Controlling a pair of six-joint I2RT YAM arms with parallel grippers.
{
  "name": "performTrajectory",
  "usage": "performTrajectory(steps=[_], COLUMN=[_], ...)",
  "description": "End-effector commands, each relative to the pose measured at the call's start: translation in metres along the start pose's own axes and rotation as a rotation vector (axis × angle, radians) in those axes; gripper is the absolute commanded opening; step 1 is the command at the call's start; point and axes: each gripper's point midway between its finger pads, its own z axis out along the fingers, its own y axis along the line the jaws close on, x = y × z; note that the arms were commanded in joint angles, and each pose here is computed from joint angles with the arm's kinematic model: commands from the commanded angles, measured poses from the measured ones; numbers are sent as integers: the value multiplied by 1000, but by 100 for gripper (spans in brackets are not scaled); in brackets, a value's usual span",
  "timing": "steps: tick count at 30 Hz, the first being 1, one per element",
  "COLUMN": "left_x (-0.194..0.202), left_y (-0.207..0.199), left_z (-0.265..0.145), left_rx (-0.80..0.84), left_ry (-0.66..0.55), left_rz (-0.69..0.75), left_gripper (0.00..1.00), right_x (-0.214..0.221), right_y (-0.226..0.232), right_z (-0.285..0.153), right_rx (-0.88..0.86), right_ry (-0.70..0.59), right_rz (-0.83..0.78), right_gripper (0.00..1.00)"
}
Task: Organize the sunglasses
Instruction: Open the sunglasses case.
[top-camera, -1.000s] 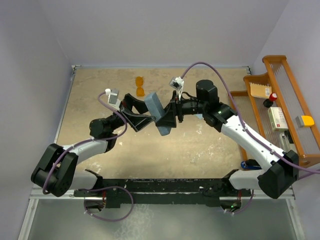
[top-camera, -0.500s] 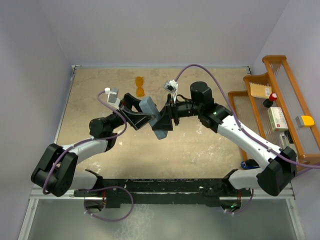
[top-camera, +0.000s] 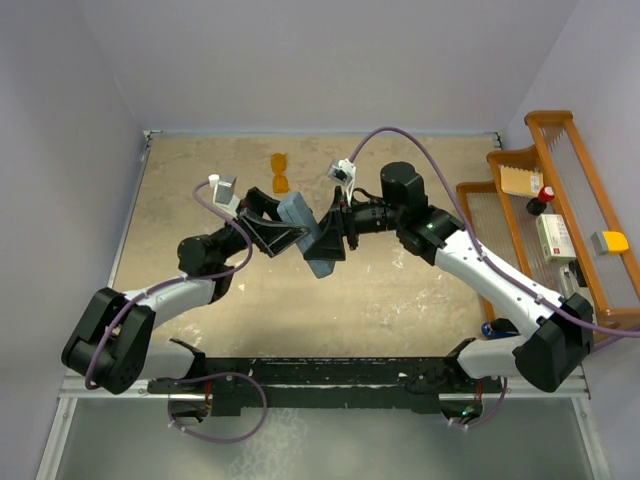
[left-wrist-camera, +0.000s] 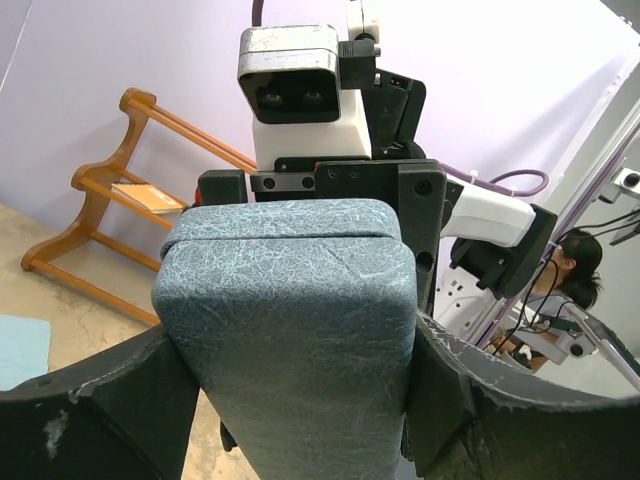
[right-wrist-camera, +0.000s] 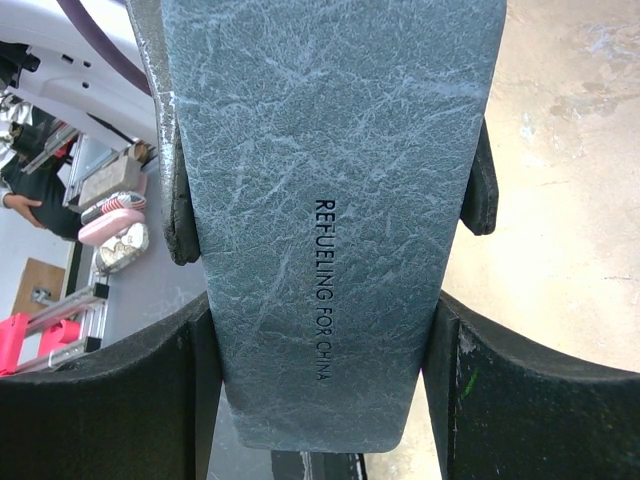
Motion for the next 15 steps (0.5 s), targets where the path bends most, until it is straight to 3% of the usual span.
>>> performTrajectory(steps=[1, 15], left_x=[-22, -30], left_y=[-48, -71], left_z=[1, 3], left_rx=[182, 244], left_ry=[-60, -60], left_rz=[182, 239], left_gripper=[55, 51], right_x=[-42, -69], right_y=[28, 68], right_z=[-8, -29], right_rx=[-66, -289], right_ry=[-101, -206], right_rz=[-88, -29], right_gripper=[0, 0])
